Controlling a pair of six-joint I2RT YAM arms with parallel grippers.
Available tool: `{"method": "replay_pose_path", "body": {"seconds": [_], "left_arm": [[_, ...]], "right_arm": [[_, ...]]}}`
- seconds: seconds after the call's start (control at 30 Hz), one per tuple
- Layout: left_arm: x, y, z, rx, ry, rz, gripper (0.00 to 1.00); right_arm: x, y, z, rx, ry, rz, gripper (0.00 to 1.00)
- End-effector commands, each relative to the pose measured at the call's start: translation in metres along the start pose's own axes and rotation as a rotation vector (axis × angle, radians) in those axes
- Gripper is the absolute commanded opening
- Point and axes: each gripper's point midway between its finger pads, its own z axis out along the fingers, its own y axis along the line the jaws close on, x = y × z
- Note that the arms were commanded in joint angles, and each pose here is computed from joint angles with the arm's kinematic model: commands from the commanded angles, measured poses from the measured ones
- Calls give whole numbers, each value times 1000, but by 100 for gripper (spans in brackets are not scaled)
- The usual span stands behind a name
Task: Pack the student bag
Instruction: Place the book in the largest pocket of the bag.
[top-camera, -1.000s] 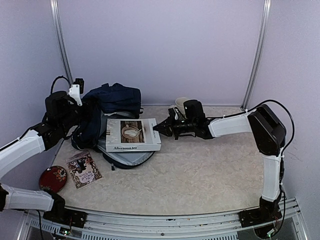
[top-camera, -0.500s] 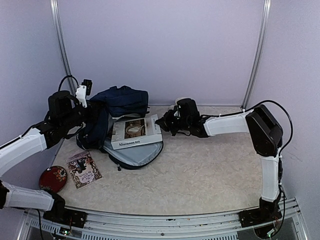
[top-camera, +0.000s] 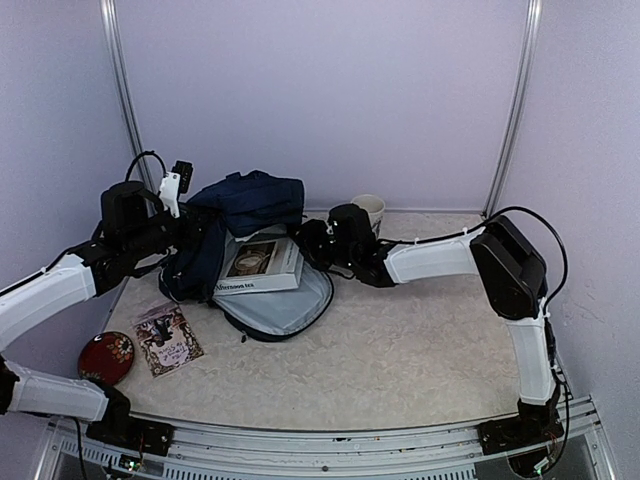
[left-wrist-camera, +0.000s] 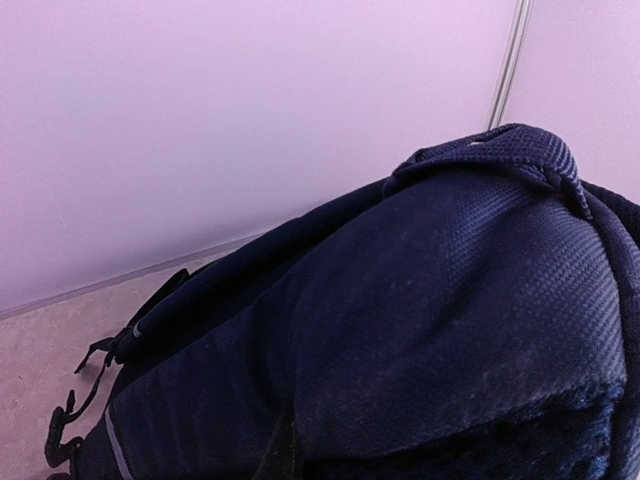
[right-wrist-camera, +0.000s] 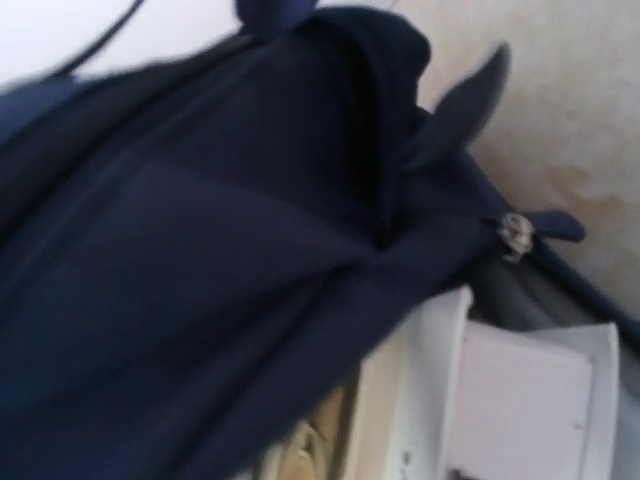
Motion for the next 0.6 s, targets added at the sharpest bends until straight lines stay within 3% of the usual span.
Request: {"method": "replay_pose_path", "body": {"seconds": [0.0, 0.1, 0.33, 0.47, 0.57], "left_arm": [[-112, -28, -39, 106, -358, 37, 0], [-111, -25, -37, 99, -354, 31, 0], [-109, -21, -35, 85, -350, 28, 0], [-108, -18, -34, 77, -347, 30, 0], [-108, -17, -34, 70, -346, 31, 0]], "right_arm": [[13, -12, -21, -8, 105, -214, 64], [17, -4, -44, -46, 174, -401, 81], [17, 12, -95, 3, 176, -694, 89], [22, -14, -100, 118, 224, -719, 68], [31, -24, -92, 146, 261, -714, 42]]}}
